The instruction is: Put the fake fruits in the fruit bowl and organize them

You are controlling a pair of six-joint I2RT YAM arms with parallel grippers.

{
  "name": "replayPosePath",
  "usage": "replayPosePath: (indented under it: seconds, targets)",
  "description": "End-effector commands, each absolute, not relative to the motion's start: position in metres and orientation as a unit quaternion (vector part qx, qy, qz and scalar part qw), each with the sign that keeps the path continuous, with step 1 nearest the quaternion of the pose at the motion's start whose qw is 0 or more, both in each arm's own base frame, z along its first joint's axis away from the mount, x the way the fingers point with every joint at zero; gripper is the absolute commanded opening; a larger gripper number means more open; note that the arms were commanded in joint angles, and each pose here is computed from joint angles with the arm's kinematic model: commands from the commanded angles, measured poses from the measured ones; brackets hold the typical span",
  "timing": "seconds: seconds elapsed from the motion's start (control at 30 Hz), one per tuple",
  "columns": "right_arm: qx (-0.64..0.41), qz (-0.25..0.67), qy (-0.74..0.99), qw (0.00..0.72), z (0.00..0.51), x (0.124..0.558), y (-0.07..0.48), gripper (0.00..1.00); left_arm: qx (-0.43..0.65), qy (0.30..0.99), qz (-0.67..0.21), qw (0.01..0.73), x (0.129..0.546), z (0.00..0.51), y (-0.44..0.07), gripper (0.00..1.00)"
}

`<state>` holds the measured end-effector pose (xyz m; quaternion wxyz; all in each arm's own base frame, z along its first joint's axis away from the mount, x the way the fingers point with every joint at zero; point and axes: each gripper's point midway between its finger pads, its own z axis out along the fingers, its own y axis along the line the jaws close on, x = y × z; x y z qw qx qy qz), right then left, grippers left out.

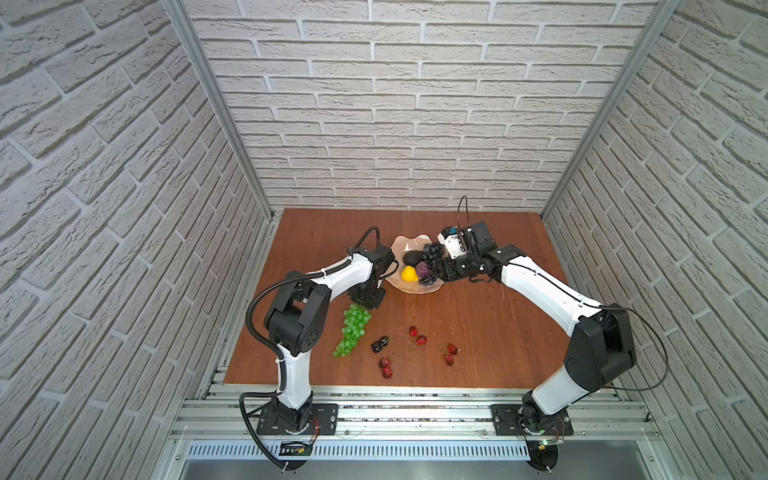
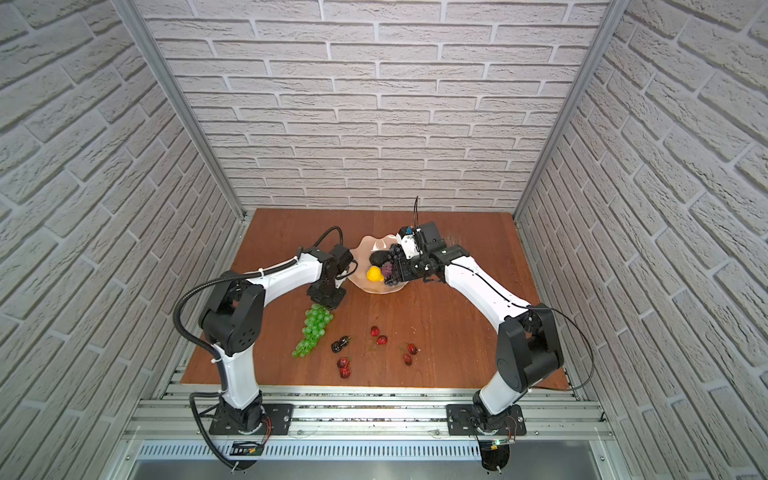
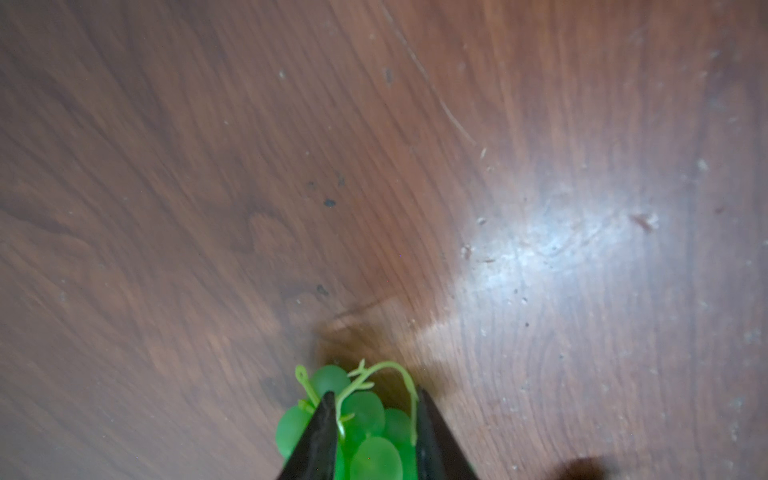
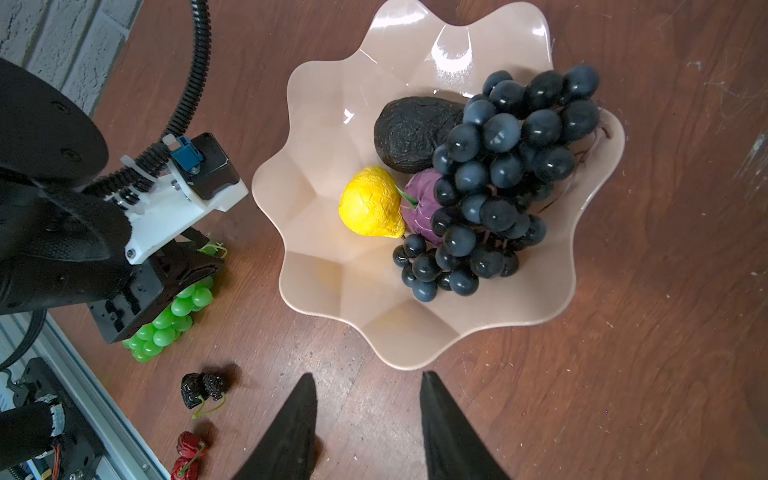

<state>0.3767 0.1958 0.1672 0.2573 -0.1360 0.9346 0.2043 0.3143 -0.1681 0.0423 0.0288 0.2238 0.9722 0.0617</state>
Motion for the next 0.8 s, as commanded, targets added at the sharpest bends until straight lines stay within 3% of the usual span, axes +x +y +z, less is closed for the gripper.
replayPosePath:
  seconds: [0.0, 0.13, 0.27, 0.47, 0.63, 0.77]
  targets:
    - [-0.139, 0.212, 0.93, 0.265, 0.169, 0.379, 0.199, 0.43, 0.222, 0.972, 0.069, 0.021, 0.311, 0.04, -0.161, 0.27]
    - [-0.14, 0.214, 0.93, 0.266, 0.169, 0.379, 0.2, 0.43, 0.221, 0.972, 0.069, 0.031, 0.313, 0.047, -0.16, 0.12]
    - [-0.139, 0.215, 0.929, 0.267, 0.171, 0.38, 0.2, 0.43, 0.219, 0.972, 0.078, 0.042, 0.315, 0.053, -0.156, 0.04]
    - [-0.138, 0.217, 0.929, 0.266, 0.169, 0.379, 0.2, 0.42, 0.222, 0.97, 0.077, 0.058, 0.316, 0.063, -0.154, 0.0]
    - [-0.138, 0.216, 0.928, 0.27, 0.171, 0.38, 0.2, 0.43, 0.254, 0.965, 0.053, 0.047, 0.312, 0.066, -0.162, 0.29]
    - [-0.136, 0.219, 0.928, 0.27, 0.171, 0.381, 0.201, 0.43, 0.269, 0.961, 0.054, 0.039, 0.311, 0.063, -0.167, 0.41]
